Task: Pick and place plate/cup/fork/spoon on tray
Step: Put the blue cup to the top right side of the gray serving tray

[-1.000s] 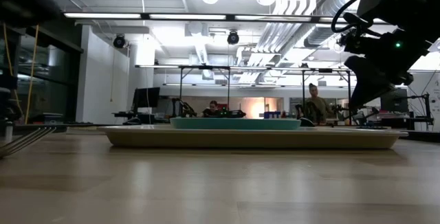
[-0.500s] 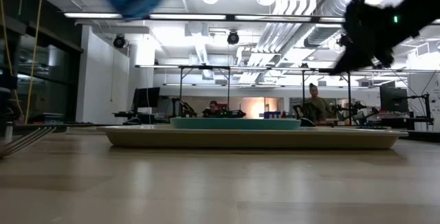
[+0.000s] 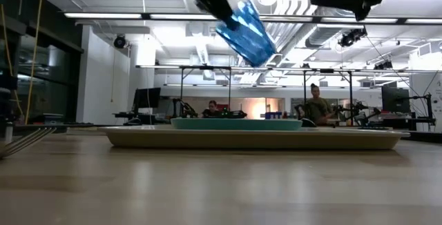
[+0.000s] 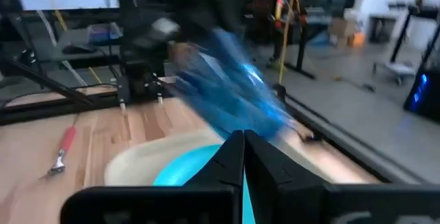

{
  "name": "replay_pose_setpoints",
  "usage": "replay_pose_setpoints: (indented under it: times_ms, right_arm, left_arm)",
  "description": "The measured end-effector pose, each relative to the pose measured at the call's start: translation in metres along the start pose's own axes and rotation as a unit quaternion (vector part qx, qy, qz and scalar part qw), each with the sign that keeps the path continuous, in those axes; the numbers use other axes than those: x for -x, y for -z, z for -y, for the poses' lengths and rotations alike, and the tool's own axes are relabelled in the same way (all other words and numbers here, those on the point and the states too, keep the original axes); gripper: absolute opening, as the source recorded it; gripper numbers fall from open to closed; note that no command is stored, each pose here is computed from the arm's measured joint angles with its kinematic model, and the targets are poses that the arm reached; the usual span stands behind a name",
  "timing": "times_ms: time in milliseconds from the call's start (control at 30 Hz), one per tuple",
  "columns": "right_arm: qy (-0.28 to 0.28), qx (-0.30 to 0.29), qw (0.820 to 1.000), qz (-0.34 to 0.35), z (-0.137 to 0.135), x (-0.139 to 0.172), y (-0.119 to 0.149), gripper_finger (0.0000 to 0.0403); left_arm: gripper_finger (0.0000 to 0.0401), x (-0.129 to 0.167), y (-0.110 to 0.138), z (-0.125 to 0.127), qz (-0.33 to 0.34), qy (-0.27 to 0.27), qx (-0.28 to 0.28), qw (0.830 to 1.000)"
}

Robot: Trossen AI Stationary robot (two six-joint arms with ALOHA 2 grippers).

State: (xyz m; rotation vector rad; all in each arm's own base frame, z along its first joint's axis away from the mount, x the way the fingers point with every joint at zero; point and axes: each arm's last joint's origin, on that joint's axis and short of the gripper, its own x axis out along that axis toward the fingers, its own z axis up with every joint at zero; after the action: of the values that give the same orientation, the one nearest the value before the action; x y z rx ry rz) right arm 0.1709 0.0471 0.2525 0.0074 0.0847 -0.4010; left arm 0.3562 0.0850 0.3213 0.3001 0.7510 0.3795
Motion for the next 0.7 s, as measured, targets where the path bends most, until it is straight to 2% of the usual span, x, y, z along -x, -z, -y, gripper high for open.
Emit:
replay_pose_setpoints:
  times_ms: [67,200,400,533,700]
  right_arm:
    - [-0.004,0.017,1.000,0.009,-0.001,0.001,-0.002,0.0000]
    - [-0.005,0.032,0.999,0.015,-0.001,0.001,-0.004,0.0000]
    - [-0.003,0.037,0.999,0.013,0.000,0.000,-0.003,0.0000]
    - [-0.001,0.044,0.999,0.011,0.000,0.000,-0.003,0.0000]
    - [0.006,0.042,0.999,0.008,0.002,-0.002,-0.002,0.0000]
  left_arm:
    - [0.0000,-0.025,0.002,-0.012,0.017,-0.002,0.014,1.000]
    - [0.0000,-0.071,0.005,-0.030,0.004,0.002,0.027,1.000]
    - [0.0000,-0.130,0.002,-0.041,-0.019,-0.011,0.038,0.999]
    - [0.0000,-0.159,0.001,-0.043,-0.034,-0.020,0.054,0.998]
    - [0.0000,-0.178,0.004,-0.042,-0.079,-0.007,0.065,0.995]
